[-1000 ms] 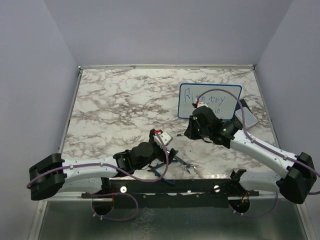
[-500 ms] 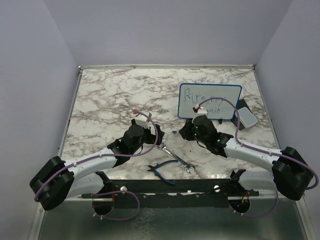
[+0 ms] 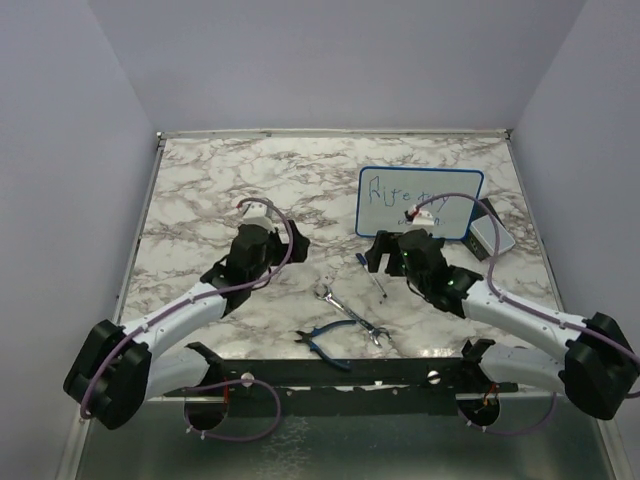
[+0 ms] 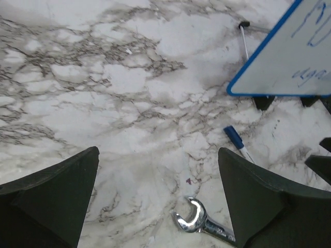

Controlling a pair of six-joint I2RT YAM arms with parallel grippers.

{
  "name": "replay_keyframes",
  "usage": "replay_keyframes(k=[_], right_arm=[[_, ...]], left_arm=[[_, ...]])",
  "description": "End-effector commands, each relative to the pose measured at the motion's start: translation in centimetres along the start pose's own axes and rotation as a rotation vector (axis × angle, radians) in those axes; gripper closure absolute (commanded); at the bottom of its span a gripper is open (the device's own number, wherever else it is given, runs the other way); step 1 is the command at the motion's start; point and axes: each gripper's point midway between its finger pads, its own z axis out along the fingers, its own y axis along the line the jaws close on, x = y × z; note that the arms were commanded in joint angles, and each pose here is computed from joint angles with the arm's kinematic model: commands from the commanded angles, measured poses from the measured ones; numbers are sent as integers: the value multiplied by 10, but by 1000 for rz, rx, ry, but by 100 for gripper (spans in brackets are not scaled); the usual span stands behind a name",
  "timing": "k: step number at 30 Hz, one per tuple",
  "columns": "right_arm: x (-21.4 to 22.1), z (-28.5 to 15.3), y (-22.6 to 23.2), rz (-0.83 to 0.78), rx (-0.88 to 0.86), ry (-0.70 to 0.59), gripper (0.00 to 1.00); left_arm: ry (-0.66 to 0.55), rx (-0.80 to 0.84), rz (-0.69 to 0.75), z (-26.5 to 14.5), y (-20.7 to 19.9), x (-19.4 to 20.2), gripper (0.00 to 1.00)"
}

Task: Write a sentence on the whiteboard
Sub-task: Reset both arms

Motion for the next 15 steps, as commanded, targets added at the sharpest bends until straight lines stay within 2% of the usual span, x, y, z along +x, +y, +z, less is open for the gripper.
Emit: replay_keyframes(k=[1,8,9,15], right_arm=[[-44,-14,-42,9,143,-88,8],[-110,-51,-101,46,278,-267,7],[-119,-58,-107,47,296,-298,7],[-168,-112,-124,10,367,-576,7]], left_arm=[[-22,-74,-87,-4,20,-40,2],[-112,-240,-103,-32,80,-121,1],[-114,-281,-79,-37,89,-127,1],[-321,-435,103,-89,102,-188,1]])
